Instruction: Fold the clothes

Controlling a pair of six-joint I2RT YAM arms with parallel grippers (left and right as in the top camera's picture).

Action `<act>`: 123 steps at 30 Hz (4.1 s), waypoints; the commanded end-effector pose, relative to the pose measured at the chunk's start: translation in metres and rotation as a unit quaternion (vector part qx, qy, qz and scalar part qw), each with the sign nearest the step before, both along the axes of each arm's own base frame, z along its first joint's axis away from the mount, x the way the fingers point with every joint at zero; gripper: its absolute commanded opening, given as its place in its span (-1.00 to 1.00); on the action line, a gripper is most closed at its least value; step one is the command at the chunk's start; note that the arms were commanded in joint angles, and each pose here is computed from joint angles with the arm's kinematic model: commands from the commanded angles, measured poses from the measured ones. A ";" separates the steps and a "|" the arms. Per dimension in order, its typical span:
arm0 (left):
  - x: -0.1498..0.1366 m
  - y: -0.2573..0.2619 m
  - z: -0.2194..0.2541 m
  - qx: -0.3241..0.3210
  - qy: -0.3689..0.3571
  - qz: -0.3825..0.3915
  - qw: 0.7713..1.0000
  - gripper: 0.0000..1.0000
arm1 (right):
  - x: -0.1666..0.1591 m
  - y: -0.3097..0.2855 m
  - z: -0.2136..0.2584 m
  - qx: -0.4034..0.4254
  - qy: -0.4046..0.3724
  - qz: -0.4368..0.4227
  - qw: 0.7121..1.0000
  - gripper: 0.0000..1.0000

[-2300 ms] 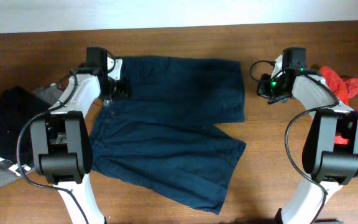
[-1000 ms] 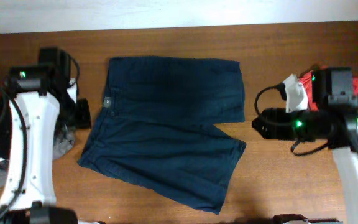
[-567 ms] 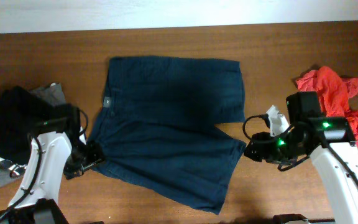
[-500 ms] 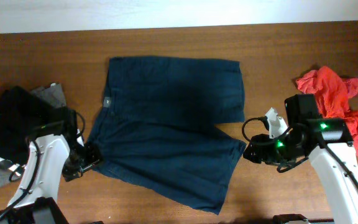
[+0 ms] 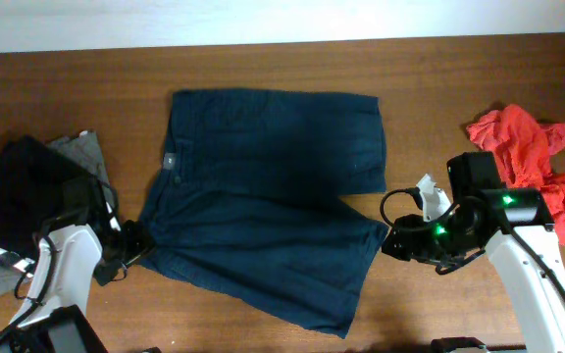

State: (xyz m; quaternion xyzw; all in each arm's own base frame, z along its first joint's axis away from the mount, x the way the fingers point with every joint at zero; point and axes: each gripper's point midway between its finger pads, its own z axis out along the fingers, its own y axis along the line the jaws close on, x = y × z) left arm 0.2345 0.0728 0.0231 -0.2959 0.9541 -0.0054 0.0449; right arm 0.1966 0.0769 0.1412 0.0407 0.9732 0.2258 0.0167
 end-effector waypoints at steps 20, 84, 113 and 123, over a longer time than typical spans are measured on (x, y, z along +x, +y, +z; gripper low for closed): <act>-0.004 -0.015 -0.030 -0.052 0.028 0.004 0.998 -0.64 | -0.049 0.043 -0.019 0.005 0.077 0.074 0.994 0.24; -0.015 -0.017 -0.030 -0.057 0.050 -0.003 0.997 -0.50 | -0.103 0.078 -0.137 -0.100 0.140 0.037 0.984 0.22; -0.013 -0.017 -0.030 -0.056 0.046 -0.011 0.997 -0.49 | -0.089 0.077 -0.137 -0.084 0.105 0.072 0.988 -0.62; -0.013 -0.017 -0.030 -0.055 0.046 -0.018 0.997 -0.49 | -0.092 0.090 -0.132 -0.043 0.104 0.106 0.988 -0.66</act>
